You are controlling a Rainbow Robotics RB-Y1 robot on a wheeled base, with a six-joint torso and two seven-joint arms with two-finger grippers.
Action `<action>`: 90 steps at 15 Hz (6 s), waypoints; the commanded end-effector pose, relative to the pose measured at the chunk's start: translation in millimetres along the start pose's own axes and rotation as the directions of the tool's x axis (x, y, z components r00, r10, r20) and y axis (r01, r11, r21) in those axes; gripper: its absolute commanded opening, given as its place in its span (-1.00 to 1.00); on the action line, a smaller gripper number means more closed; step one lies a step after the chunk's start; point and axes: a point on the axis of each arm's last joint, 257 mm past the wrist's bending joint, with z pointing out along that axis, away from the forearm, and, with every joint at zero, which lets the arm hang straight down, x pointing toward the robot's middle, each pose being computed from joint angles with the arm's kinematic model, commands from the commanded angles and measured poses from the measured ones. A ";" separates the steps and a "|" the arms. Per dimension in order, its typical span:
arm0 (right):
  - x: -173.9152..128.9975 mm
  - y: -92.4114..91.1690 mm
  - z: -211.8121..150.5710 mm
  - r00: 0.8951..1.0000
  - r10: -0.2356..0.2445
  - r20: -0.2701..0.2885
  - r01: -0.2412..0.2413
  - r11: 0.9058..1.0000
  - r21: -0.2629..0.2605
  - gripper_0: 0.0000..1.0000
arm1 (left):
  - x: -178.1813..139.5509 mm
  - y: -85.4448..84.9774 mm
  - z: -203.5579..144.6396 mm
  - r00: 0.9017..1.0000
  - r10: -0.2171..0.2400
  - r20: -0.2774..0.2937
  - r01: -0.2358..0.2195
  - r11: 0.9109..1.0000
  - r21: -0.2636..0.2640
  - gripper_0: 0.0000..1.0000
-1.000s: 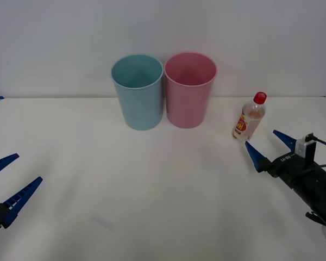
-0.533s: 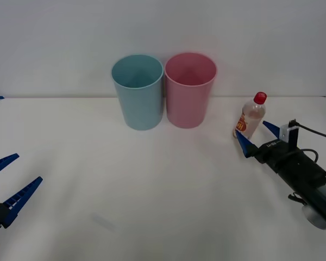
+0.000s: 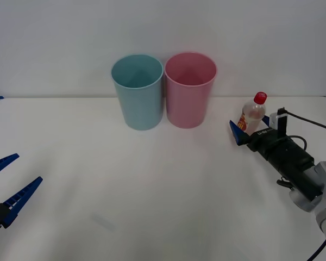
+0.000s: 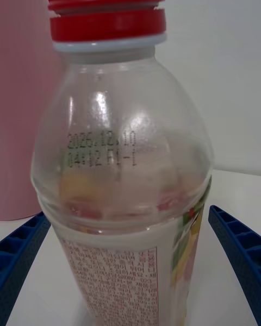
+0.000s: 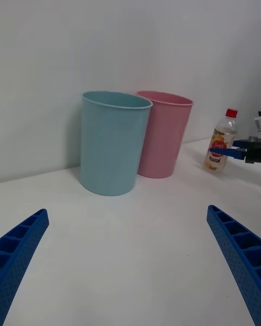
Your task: Grasp the object on the table and drop it into the matching bin: aluminum can to the light blue bin, PET bottle to the pink bin.
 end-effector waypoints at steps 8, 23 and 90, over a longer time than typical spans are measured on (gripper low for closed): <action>-2.5 2.9 5.2 1.000 -0.024 0.004 0.024 1.000 0.005 -1.00 | 0.0 0.0 0.0 1.000 0.000 0.000 0.000 1.000 0.000 1.00; -63.3 43.2 -36.6 0.987 0.019 0.158 -0.002 0.994 -0.106 -1.00 | 0.0 0.0 0.0 1.000 0.000 0.000 0.000 1.000 0.000 1.00; -177.2 81.0 -69.2 0.977 -0.069 0.200 0.130 0.943 -0.308 1.00 | 0.0 0.0 0.0 1.000 0.000 0.000 0.000 1.000 0.000 1.00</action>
